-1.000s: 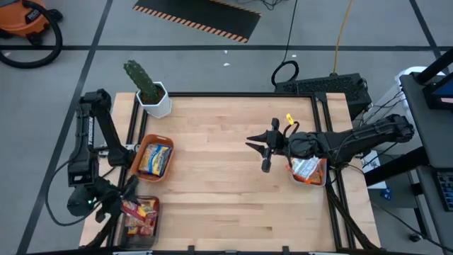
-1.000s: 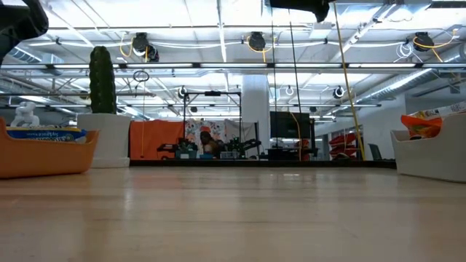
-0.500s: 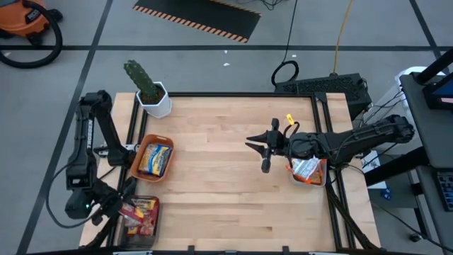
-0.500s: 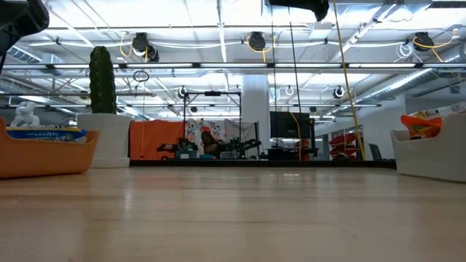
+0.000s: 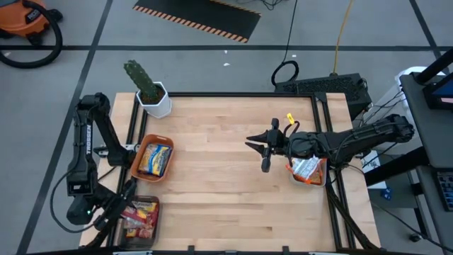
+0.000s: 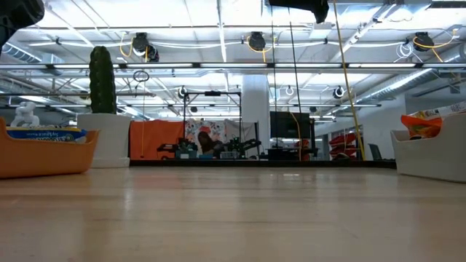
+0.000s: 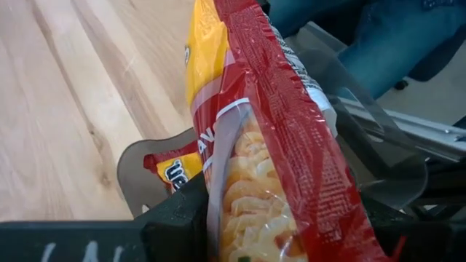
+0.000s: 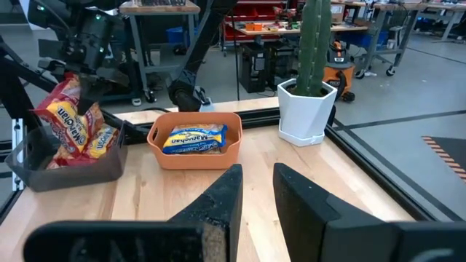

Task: Sort Maruchan noodles
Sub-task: Put the red noodle pack into the black bin

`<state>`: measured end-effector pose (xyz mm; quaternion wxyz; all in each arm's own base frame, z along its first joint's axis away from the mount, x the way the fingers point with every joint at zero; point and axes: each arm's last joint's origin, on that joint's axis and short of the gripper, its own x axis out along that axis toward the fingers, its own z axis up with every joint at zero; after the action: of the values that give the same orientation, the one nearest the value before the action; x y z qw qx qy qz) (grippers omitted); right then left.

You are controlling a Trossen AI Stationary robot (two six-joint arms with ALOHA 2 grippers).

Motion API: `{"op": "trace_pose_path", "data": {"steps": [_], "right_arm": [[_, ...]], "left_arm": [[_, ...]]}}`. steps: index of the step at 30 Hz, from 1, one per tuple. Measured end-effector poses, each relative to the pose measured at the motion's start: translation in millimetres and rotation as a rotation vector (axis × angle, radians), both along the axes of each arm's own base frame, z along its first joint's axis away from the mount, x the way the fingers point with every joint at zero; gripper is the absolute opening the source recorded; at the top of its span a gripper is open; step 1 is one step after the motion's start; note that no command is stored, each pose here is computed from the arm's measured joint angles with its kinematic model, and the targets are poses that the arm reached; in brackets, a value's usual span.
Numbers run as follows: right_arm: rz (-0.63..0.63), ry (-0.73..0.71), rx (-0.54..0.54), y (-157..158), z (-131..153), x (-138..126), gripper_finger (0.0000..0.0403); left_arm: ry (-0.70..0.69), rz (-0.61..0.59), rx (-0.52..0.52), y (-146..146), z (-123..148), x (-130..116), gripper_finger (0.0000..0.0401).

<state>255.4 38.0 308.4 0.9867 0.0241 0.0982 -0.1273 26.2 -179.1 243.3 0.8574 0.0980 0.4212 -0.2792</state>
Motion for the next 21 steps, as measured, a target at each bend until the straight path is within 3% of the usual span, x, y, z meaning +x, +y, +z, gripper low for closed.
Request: {"op": "trace_pose_path", "data": {"steps": [17,21], "right_arm": [[0.0,0.0,0.0,0.0,0.0,0.0,0.0075],[0.0,0.0,0.0,0.0,0.0,0.0,0.0075]], "left_arm": [[0.057,0.152,-0.096,-0.3,0.5,0.7,0.0251],[0.052,0.157,-0.182,-5.3,5.4,1.2,0.0259]]}}
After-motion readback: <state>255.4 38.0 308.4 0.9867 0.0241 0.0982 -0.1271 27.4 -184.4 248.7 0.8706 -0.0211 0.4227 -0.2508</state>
